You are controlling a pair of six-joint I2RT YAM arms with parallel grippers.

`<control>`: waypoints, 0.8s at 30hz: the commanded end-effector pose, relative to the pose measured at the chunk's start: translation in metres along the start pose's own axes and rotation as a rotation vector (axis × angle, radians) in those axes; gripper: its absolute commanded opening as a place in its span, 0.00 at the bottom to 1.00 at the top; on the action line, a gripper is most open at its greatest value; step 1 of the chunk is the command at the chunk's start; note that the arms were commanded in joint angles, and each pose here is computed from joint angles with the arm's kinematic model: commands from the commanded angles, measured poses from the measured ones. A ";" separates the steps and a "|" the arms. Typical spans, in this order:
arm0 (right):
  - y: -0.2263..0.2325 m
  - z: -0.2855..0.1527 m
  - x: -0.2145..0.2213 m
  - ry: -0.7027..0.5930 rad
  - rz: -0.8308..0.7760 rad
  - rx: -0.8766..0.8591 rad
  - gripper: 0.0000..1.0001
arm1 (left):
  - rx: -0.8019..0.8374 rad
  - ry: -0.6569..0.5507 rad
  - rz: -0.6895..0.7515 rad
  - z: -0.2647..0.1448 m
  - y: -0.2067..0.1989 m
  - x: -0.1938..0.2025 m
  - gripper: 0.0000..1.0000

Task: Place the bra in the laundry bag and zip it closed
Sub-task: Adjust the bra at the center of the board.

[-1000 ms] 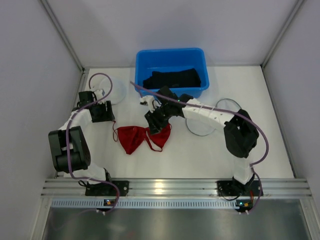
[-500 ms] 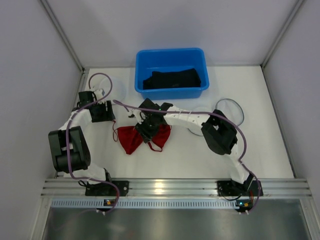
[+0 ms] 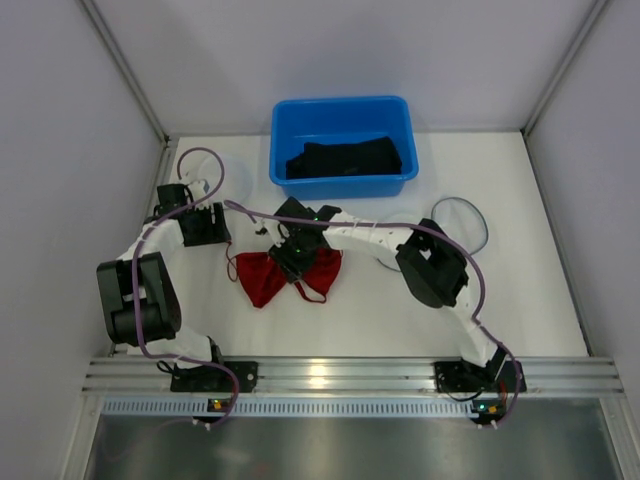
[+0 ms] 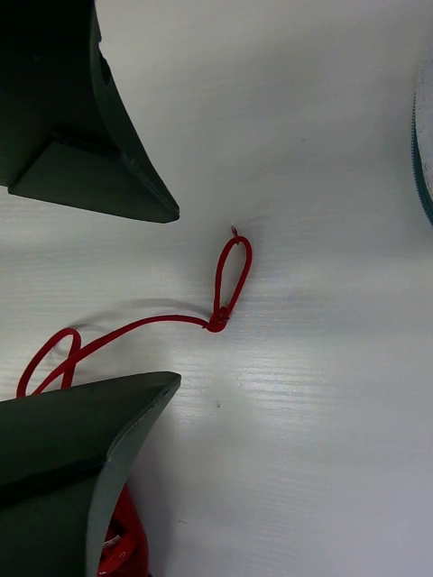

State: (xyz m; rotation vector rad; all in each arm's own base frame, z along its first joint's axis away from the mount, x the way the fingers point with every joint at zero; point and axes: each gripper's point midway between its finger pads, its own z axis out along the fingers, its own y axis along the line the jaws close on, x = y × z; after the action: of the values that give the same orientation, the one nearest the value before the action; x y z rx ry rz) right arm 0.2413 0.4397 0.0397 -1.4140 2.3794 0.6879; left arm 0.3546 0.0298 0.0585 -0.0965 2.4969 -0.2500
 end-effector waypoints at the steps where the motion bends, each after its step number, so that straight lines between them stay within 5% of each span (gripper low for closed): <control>1: 0.001 -0.004 -0.021 -0.048 -0.019 0.017 0.38 | 0.011 -0.079 0.014 -0.008 -0.001 -0.019 0.73; 10: 0.017 -0.035 -0.041 -0.105 -0.017 -0.017 0.06 | 0.010 -0.077 0.016 -0.008 -0.001 -0.017 0.73; 24: 0.022 -0.049 -0.028 -0.090 0.003 -0.064 0.09 | 0.015 -0.076 0.015 -0.009 -0.002 -0.016 0.73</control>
State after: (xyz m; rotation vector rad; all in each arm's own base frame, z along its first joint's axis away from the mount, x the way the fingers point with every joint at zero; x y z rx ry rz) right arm 0.2366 0.4460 0.0851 -1.3903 2.3230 0.7742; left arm 0.3540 0.0293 0.0581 -0.0969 2.4952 -0.2626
